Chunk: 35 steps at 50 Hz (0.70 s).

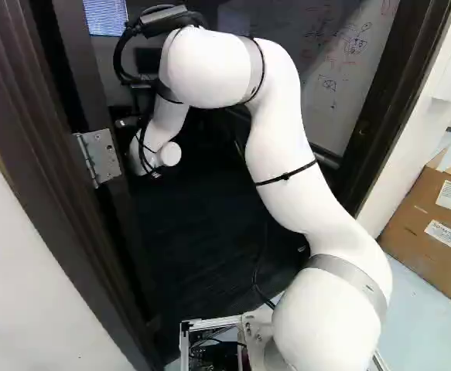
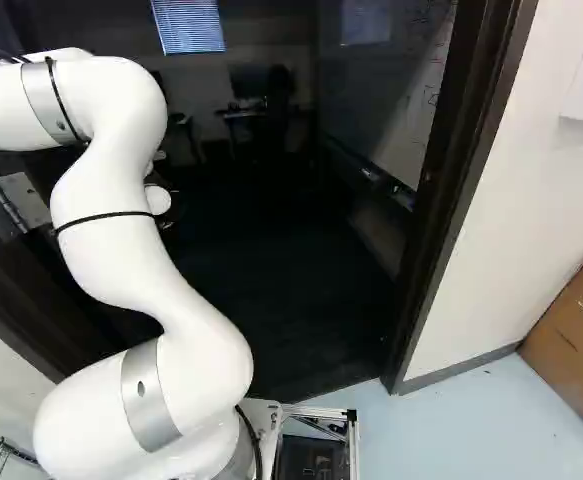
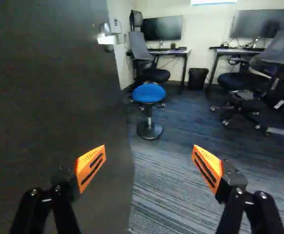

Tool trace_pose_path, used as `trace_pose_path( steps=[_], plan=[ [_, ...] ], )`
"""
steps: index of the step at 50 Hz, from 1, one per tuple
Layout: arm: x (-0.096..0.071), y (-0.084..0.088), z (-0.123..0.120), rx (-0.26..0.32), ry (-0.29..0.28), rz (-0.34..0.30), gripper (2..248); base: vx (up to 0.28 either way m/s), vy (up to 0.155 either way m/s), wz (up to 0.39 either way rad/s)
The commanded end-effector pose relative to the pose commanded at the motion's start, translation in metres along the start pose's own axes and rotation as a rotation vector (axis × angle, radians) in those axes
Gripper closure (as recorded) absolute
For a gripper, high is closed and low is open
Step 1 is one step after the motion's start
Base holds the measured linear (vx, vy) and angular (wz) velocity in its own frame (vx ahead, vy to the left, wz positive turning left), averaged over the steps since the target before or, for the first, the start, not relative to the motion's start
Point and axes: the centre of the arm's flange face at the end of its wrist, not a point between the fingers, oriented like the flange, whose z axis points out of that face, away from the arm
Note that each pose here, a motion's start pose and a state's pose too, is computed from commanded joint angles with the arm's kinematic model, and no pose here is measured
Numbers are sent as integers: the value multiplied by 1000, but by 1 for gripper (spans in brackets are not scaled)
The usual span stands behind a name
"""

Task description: Open the door and move inside

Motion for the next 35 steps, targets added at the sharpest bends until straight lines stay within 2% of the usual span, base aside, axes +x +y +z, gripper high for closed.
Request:
trace_pose_path(
  steps=[28, 35],
  plan=[
    [-1, 37, -33, -73, -17, 31, 3, 0, 0, 0],
    [-1, 39, -35, -76, -17, 32, 3, 0, 0, 0]
  ],
)
